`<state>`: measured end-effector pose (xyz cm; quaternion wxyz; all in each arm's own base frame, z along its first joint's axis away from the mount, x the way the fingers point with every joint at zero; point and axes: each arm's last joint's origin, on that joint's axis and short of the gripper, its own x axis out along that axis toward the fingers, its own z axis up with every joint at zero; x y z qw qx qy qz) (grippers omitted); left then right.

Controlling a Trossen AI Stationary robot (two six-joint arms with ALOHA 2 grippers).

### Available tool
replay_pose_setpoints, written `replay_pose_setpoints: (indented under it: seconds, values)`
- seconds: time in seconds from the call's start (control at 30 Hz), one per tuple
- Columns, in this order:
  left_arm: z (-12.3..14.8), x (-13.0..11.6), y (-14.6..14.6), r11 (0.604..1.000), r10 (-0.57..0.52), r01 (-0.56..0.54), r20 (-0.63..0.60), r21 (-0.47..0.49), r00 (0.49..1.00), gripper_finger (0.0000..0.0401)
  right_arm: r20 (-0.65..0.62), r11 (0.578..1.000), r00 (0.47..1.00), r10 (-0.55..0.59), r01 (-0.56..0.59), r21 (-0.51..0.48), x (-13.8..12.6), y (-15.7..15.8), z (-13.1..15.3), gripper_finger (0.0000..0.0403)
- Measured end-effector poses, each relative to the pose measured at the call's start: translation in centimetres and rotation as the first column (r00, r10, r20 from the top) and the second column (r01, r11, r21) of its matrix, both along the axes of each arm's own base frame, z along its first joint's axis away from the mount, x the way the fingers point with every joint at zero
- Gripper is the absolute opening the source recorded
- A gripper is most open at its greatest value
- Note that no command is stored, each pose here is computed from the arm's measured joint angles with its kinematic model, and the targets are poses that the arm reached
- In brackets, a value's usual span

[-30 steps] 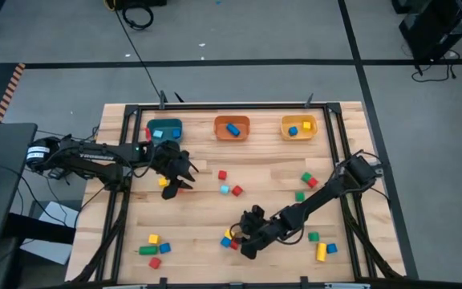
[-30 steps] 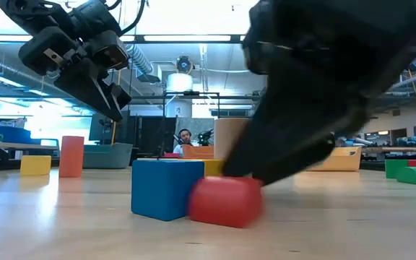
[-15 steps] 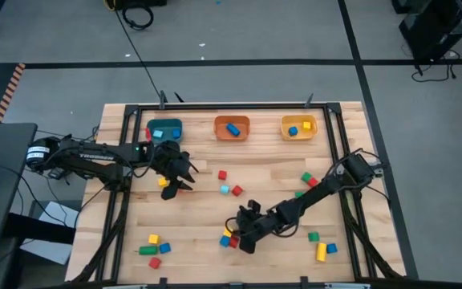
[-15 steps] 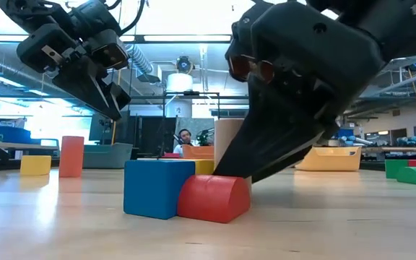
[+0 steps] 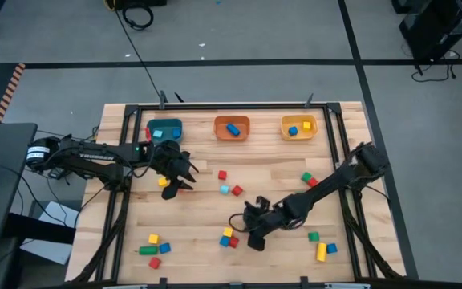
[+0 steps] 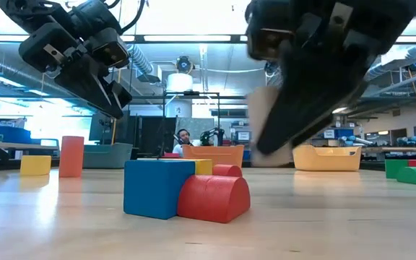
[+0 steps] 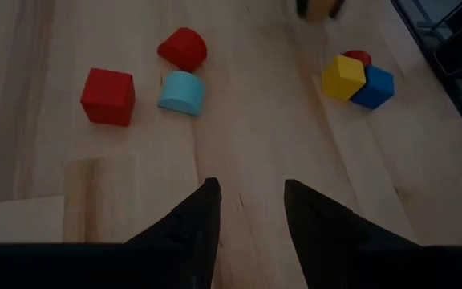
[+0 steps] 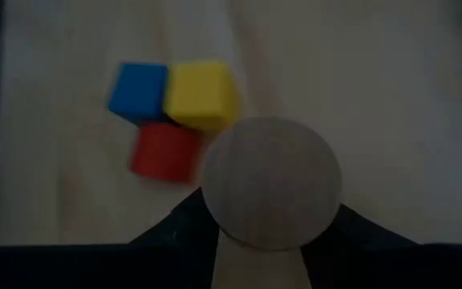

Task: Sort blocks by size
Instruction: Put the brown cylindrical block into the orange bin

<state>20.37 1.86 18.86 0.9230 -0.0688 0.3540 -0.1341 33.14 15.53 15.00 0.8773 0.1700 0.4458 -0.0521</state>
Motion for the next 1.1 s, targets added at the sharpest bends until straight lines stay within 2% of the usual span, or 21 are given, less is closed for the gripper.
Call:
replay_pose_setpoints:
  seconds: [0.1, 0.27, 0.47, 0.67, 0.77, 0.93, 1.1]
  values:
    - [0.0, 0.0, 0.0, 1.000, 0.006, -0.006, 0.000, 0.006, 1.000, 0.0147, -0.043, 0.998, 0.998, -0.035, 0.033, -0.047, -1.2, -1.5, 2.2, 0.0146]
    - [0.1, 0.1, 0.1, 0.999, 0.028, -0.028, 0.015, 0.029, 0.999, 0.0147, -0.047, 0.992, 0.997, -0.065, 0.060, -0.107, -2.5, -4.9, 5.9, 0.0146]
    - [0.3, 0.3, 0.2, 0.998, 0.043, -0.045, 0.044, 0.046, 0.998, 0.0147, 0.060, 0.978, 0.985, -0.160, 0.167, -0.122, -3.1, -10.6, 10.0, 0.0146]
    - [0.5, 0.5, 0.4, 0.991, 0.094, -0.100, 0.069, 0.092, 0.993, 0.0147, 0.137, 0.962, 0.962, -0.238, 0.252, -0.101, -3.0, -17.6, 12.2, 0.0146]
    - [0.7, 0.7, 0.6, 0.984, 0.139, -0.148, 0.097, 0.095, 0.986, 0.0147, 0.150, 0.966, 0.966, -0.211, 0.229, -0.121, -1.9, -20.8, 13.2, 0.0146]
    - [0.9, 0.9, 0.8, 0.970, 0.214, -0.224, 0.107, 0.091, 0.971, 0.0147, 0.142, 0.977, 0.982, -0.125, 0.147, -0.157, 1.6, -25.7, 14.2, 0.0146]
    - [0.8, 0.9, 0.9, 0.952, 0.281, -0.290, 0.101, 0.094, 0.954, 0.0147, -0.009, 0.975, 0.992, -0.124, 0.120, -0.187, 5.2, -30.3, 13.2, 0.0146]
